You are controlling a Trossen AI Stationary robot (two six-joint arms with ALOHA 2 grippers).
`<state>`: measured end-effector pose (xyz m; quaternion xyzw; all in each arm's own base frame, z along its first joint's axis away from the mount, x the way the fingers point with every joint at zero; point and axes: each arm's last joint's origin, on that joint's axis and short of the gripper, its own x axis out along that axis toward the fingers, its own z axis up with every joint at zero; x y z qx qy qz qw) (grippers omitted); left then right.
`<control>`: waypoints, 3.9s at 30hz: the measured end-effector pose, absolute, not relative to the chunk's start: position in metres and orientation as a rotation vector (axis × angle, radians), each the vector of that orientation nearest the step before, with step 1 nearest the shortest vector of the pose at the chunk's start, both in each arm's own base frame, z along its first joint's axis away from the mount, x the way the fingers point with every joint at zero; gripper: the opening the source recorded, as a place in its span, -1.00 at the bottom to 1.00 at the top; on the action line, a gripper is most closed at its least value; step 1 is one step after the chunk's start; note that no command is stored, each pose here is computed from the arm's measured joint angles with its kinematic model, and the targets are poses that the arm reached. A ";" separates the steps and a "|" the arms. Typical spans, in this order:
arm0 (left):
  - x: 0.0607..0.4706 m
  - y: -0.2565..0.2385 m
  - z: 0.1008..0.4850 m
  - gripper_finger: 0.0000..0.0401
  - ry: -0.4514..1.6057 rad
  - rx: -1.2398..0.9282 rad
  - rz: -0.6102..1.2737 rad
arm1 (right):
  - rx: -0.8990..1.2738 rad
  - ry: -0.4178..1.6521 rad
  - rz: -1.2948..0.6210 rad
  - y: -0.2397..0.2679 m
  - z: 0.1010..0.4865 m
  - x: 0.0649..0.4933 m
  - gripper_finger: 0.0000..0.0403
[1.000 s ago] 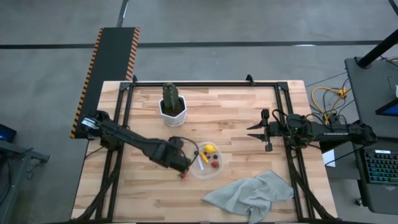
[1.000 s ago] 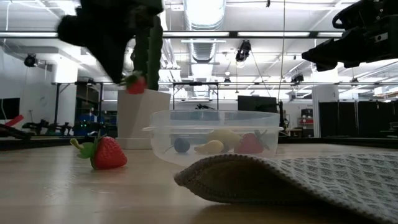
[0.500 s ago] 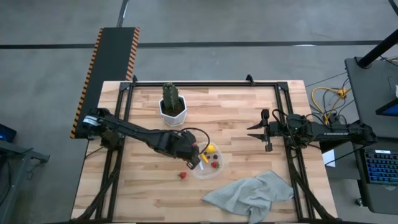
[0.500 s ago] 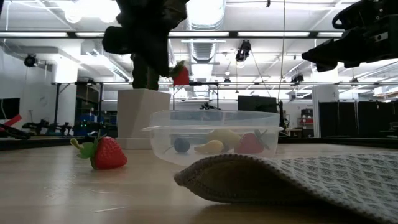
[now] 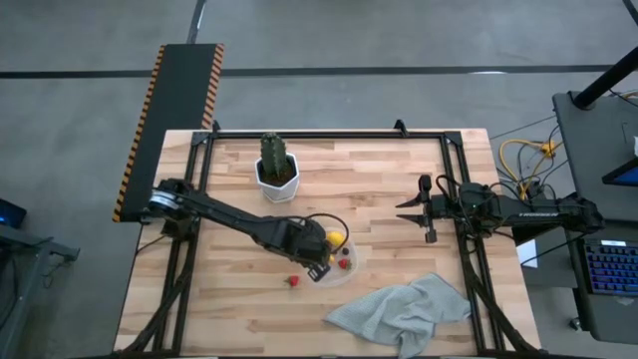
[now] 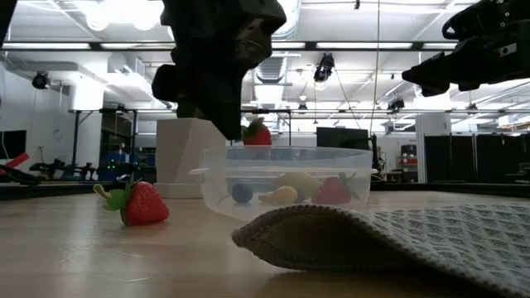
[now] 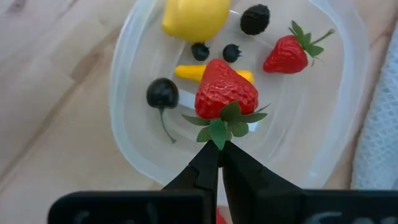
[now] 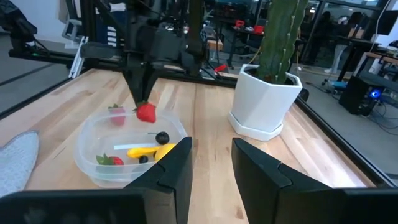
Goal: Pick and placing Produce into tupperware
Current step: Put the left red strawberry into the transparent container, then put the red strawberry into the transparent container
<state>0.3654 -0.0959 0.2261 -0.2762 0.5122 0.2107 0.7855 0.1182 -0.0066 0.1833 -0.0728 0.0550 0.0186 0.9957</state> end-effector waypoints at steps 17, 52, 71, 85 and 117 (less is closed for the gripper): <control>0.371 -0.096 0.208 -1.00 1.190 -0.603 0.453 | -0.144 0.132 0.040 -0.007 0.181 0.118 -0.48; 0.368 -0.105 0.246 -0.53 1.128 -0.713 0.393 | -0.136 0.132 0.039 -0.007 0.181 0.118 -0.48; 0.339 -0.149 0.244 -0.53 1.274 -0.868 0.530 | -0.135 0.132 0.039 -0.007 0.181 0.118 -0.48; 0.340 -0.154 0.218 -0.53 1.414 -0.772 0.530 | -0.133 0.134 0.039 -0.007 0.181 0.118 -0.48; 0.329 -0.148 0.174 -0.53 1.458 -0.807 0.571 | -0.125 0.139 0.039 -0.007 0.181 0.118 -0.48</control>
